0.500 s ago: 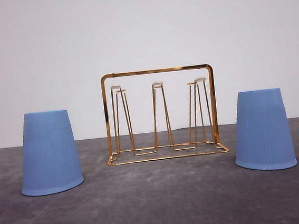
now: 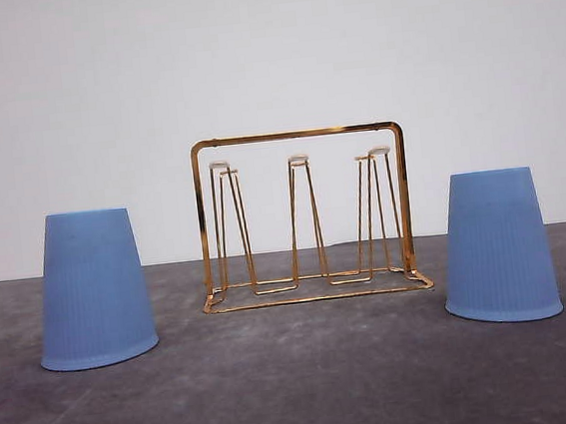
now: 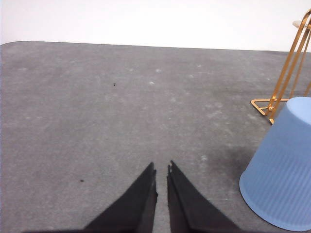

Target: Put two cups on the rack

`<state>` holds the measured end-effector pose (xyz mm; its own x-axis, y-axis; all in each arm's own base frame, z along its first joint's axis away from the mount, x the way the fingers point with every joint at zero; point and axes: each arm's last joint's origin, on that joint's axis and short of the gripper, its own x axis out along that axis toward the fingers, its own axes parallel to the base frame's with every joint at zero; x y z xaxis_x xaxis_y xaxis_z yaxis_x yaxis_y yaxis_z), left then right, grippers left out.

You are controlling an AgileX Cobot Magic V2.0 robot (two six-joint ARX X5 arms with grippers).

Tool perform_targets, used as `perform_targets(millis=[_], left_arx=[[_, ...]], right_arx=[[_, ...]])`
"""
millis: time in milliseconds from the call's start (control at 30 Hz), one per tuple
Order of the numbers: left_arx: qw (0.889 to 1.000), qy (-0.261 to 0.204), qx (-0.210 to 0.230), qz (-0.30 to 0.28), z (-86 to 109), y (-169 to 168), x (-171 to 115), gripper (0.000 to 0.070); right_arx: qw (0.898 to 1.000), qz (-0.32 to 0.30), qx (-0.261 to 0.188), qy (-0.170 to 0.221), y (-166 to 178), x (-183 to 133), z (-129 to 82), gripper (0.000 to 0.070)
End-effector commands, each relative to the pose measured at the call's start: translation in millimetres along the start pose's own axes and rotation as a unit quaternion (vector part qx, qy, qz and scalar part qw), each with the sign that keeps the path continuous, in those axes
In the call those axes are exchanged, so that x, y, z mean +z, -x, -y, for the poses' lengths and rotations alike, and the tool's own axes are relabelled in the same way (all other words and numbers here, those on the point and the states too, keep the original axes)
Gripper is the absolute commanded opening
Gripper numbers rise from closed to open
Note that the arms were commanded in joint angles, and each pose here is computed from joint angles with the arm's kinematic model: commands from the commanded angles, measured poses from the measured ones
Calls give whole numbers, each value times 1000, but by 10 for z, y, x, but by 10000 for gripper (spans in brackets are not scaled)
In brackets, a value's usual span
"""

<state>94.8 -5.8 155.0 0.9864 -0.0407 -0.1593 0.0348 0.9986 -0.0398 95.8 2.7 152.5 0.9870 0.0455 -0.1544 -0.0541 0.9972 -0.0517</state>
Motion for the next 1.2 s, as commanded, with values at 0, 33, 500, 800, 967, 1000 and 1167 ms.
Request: perform_targets(millis=[0, 33, 500, 800, 967, 1000, 1167], left_arx=[[1000, 0, 0, -9, -1, -15, -54, 22], [1000, 0, 0, -9, -1, -14, -53, 22], [1000, 0, 0, -9, -1, -14, -53, 22], [998, 64, -1, -6, 1, -15, -47, 22], [994, 110, -3, 10, 4, 17, 58, 12], [992, 122, -5, 16, 6, 35, 114, 12], [988, 150, -9, 38, 22, 136, 540, 12]], right_arx=[[1000, 5, 0, -2, -3, 1, -1, 16], [1000, 5, 0, -2, -3, 1, -1, 16], [1000, 5, 2, -4, -3, 0, -2, 16], [997, 2, 16, -69, -3, -3, -11, 16], [992, 9, 17, -125, 14, 53, -7, 7], [990, 13, 20, -139, 26, 92, -7, 7], [982, 26, 58, -179, 99, 448, -11, 6]])
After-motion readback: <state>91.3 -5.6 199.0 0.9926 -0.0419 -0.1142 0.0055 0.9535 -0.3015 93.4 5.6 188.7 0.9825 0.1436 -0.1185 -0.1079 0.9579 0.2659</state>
